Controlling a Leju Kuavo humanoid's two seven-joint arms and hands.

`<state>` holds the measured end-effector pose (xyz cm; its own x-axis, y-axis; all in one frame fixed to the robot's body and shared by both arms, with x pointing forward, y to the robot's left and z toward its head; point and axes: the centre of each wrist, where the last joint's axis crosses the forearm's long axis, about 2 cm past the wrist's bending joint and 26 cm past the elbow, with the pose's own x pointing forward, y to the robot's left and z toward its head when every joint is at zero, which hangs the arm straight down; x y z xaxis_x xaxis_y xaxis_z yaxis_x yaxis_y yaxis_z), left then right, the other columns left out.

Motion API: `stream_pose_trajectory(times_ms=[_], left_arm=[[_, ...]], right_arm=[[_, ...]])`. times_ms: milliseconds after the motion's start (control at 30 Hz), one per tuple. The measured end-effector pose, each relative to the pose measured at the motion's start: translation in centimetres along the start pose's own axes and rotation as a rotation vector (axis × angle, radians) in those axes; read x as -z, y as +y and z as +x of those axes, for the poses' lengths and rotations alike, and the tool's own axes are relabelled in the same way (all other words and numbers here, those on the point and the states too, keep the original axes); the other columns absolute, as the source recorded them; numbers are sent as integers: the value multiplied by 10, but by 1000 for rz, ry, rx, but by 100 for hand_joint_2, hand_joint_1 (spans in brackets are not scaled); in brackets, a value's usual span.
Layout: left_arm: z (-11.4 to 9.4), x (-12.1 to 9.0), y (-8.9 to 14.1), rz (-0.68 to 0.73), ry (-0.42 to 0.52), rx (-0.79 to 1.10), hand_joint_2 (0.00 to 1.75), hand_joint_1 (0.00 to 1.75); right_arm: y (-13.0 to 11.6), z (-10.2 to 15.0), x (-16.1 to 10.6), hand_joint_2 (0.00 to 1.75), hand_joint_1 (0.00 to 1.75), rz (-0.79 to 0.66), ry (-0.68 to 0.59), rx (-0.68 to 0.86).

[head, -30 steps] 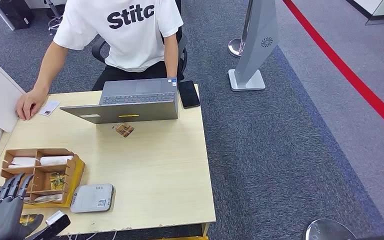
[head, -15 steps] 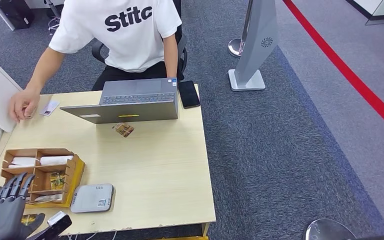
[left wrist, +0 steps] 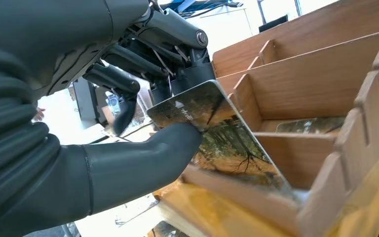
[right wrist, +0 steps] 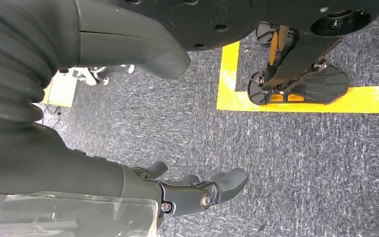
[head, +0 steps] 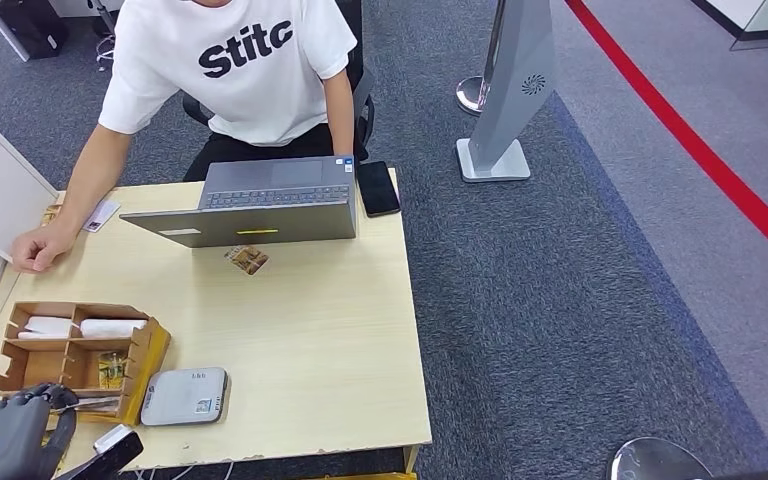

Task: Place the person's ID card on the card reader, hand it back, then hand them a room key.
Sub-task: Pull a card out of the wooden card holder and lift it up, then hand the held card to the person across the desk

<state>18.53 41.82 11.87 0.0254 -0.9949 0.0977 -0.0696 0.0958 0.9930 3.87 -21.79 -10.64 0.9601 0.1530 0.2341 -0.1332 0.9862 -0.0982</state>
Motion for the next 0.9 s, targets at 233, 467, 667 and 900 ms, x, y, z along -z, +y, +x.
stream_pose_trajectory(times_ms=[233, 467, 667, 900], left_arm=[[1, -1, 1, -1, -3, 1, 175, 175], [1, -1, 2, 4, -4, 11, 175, 175], [-2, 10, 13, 61, 8, 35, 175, 175], [-12, 41, 55, 201, 4, 83, 175, 175]], right_arm=[[0, 0, 0, 175, 0, -2, 0, -1], [0, 0, 0, 175, 0, -2, 0, -2], [0, 1, 0, 175, 0, -2, -3, -9], [1, 1, 0, 175, 0, -5, -6, -16]])
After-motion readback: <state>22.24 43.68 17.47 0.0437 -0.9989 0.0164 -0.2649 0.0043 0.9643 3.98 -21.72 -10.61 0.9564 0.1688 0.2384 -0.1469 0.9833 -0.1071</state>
